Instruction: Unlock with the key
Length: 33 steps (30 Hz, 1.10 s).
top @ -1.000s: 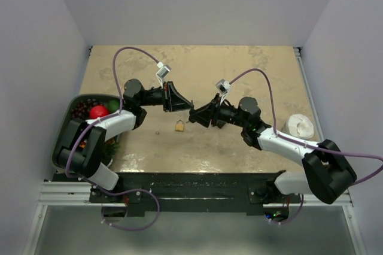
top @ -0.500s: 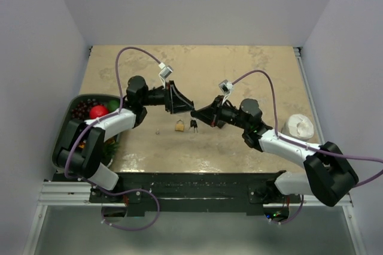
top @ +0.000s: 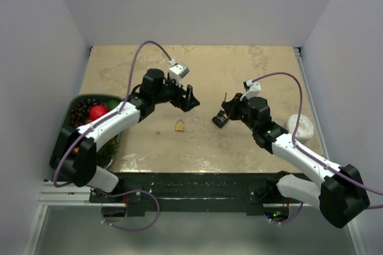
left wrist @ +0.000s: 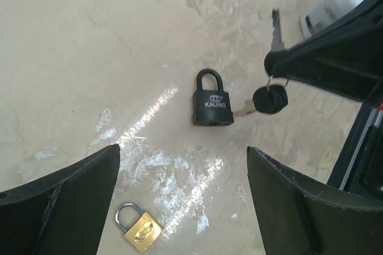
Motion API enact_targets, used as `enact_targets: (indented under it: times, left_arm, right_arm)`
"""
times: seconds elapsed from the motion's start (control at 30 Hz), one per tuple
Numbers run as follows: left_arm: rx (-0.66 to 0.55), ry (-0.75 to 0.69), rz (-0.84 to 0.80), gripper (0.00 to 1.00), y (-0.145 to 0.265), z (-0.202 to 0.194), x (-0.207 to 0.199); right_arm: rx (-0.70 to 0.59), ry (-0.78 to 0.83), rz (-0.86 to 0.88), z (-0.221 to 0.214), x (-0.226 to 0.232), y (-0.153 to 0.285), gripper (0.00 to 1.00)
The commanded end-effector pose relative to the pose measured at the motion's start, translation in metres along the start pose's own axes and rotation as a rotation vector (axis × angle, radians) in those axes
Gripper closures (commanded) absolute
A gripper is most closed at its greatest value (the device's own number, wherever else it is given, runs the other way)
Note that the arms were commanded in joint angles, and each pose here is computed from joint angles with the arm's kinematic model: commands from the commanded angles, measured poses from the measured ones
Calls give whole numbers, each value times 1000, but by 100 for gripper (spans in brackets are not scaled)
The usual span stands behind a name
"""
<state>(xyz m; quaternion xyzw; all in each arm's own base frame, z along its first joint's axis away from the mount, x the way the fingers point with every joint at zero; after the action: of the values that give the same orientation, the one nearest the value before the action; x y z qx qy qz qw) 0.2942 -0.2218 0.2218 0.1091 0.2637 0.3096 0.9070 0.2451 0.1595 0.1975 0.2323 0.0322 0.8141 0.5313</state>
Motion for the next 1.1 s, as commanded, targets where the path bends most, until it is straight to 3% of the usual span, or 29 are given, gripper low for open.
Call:
enact_targets:
  times: [0.0,0.27,0.57,0.93,1.07]
  left_arm:
    - [175,-72,76,10,-36,-25,0]
    - [328,-202,122,9,-101,-52,-26]
    - [381,-253,101,7,-148,-62,-47]
    - [455,-297,174,9,-165,-86,-47]
    - [464,-300,179,14,-173,-89,-47]
  right_arm:
    - [-67,44,-295,21,-28,18,100]
    - [-178,60,-430,45,-38,51,100]
    - [-206,58,-440,41,-42,72,100]
    - [-235,54,-438,44,-43,82,100]
    - [-225,48,-424,42,-41,79,100]
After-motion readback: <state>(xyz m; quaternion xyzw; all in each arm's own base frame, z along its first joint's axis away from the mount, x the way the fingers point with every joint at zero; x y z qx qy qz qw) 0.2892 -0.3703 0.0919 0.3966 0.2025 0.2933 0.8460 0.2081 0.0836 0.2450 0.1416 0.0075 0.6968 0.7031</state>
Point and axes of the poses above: each gripper's point midway between its finger pads, its own y axis back along the fingers, its own x axis along the line the jaws close on, z = x × y, the point moved 8 cm from there along y, back along the fingers, and after that the axes turned 7 degrees about y, right-handed, at the moved point
